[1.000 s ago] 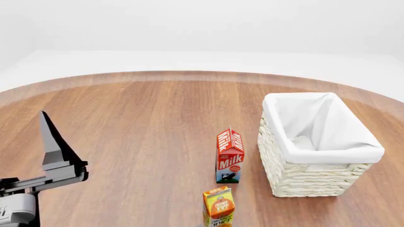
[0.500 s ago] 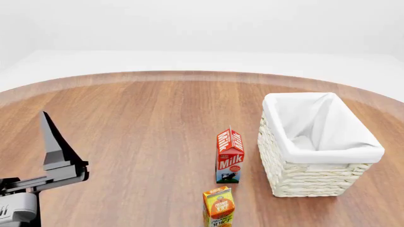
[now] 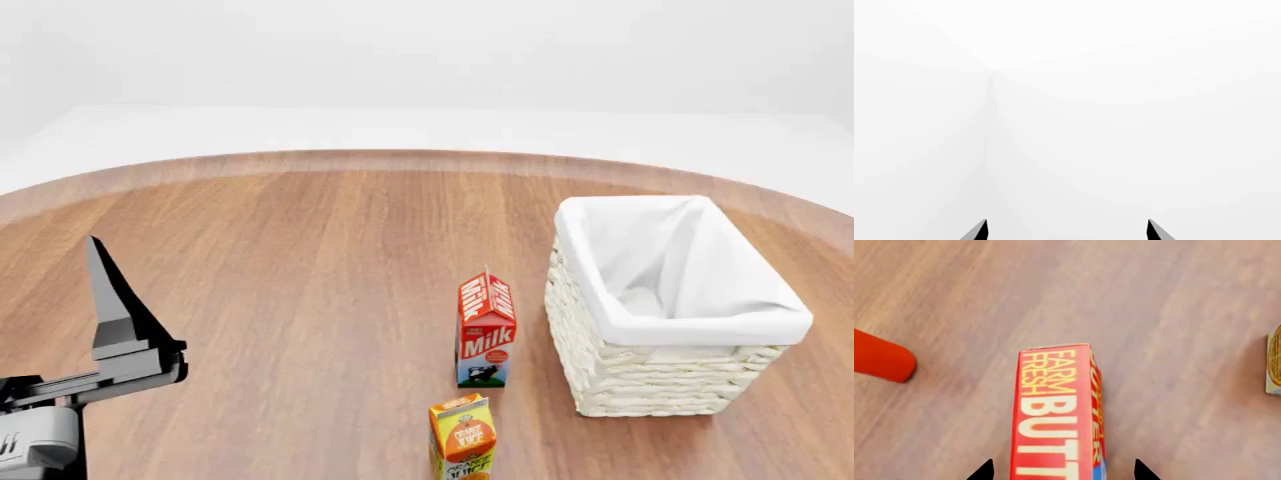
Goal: Pick up the cream cheese box and the butter, and put them in the basket.
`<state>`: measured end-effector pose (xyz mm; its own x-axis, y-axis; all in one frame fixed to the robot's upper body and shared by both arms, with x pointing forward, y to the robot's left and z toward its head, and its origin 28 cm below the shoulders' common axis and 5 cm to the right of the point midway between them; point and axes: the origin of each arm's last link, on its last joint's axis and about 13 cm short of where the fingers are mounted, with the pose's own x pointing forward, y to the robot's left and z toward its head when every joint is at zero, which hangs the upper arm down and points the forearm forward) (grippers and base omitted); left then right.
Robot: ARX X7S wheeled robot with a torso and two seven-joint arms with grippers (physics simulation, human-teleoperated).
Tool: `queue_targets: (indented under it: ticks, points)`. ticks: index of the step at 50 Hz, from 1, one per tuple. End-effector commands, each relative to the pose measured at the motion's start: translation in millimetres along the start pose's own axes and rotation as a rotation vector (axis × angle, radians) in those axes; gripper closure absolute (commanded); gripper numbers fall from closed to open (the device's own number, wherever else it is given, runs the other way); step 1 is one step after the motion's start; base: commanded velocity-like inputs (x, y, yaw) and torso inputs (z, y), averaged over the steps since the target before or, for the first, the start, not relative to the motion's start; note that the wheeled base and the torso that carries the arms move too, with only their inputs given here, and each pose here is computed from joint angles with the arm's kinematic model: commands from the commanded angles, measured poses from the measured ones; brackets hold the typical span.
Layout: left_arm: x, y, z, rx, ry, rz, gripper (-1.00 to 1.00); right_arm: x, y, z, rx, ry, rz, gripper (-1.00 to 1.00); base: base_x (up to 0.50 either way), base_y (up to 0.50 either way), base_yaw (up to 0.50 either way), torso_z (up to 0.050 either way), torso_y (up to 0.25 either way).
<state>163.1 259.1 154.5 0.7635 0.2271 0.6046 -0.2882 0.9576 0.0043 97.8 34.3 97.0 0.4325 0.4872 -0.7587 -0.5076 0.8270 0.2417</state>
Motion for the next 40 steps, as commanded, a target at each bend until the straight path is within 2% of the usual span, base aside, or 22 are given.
queue_targets:
  ticks: [1, 14, 31, 40]
  points:
    - [0, 0.1, -1, 0.000, 0.002, 0.000, -1.00, 4, -1.6, -2, 0.003, 0.022, 0.007, -1.00, 0.00, 0.00, 0.00, 0.000, 0.000]
    - [0, 0.3, -1, -0.002, 0.003, 0.001, -1.00, 4, 0.6, -4, -0.024, 0.028, 0.021, -1.00, 0.00, 0.00, 0.00, 0.000, 0.000]
    - [0, 0.8, -2, -0.002, 0.003, 0.004, -1.00, 16, -5.3, -9, -0.005, 0.086, 0.028, -1.00, 0.00, 0.00, 0.00, 0.000, 0.000]
    - [-1, 0.8, -2, -0.002, 0.004, 0.004, -1.00, 17, -3.4, -12, -0.023, 0.098, 0.032, -1.00, 0.00, 0.00, 0.00, 0.000, 0.000]
